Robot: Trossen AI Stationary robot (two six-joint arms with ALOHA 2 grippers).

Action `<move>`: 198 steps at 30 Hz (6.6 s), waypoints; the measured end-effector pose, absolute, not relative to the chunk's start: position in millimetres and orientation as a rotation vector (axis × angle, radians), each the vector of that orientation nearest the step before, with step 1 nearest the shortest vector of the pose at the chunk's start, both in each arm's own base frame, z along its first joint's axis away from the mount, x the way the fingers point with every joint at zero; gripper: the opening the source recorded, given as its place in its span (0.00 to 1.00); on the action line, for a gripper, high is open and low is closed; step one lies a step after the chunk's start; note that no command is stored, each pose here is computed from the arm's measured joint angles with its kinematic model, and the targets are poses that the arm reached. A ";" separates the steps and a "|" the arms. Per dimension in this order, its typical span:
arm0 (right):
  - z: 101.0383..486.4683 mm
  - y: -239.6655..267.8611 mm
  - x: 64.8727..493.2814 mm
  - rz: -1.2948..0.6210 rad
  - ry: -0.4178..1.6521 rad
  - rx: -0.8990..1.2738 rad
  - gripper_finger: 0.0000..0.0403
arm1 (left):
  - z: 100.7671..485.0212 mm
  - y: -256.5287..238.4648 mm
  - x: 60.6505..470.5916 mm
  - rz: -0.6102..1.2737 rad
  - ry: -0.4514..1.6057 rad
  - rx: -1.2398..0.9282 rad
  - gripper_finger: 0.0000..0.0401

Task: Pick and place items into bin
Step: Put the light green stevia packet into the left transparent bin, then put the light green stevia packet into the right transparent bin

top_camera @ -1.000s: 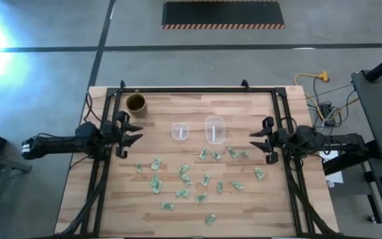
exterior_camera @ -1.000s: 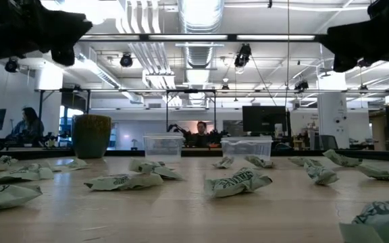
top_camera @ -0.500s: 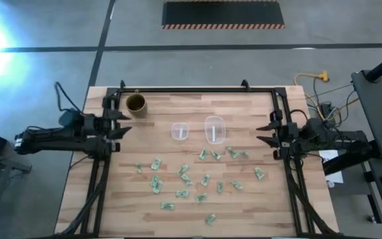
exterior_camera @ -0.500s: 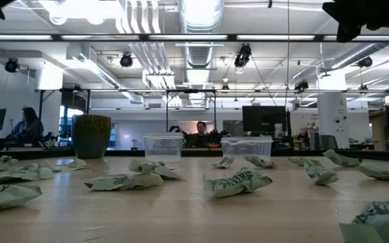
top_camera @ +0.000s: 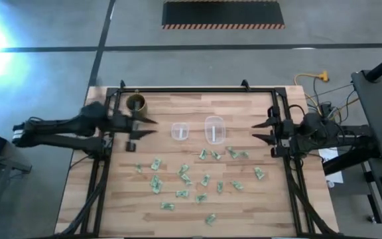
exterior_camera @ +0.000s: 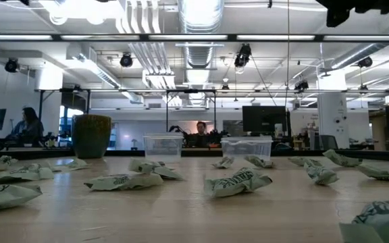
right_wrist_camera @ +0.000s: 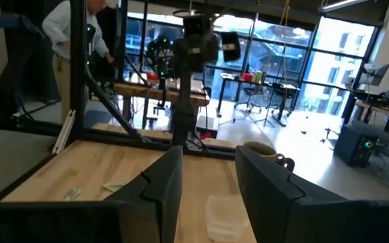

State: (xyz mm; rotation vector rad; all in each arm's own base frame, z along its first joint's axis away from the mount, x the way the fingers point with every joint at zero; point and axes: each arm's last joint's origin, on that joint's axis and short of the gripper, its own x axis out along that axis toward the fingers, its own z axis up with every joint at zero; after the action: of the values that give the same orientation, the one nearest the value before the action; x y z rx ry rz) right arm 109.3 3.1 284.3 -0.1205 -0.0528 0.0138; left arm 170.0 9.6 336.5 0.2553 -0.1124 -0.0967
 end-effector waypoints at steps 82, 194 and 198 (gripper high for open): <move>238.6 6.1 134.0 0.119 0.274 -0.181 0.32 | 165.1 -86.4 157.6 0.391 1.211 -0.266 0.55; 229.8 6.5 152.5 0.115 0.288 -0.205 0.32 | 181.3 32.1 299.2 0.483 0.758 0.214 0.25; 228.5 6.5 153.6 0.113 0.300 -0.185 0.32 | 183.3 31.4 297.9 0.482 0.758 0.213 0.30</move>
State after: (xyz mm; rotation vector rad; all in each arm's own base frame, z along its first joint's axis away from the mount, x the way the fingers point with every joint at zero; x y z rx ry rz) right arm 153.6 6.5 228.5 -0.1851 0.2997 0.1130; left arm 297.9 31.4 183.3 0.2127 0.7578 0.4817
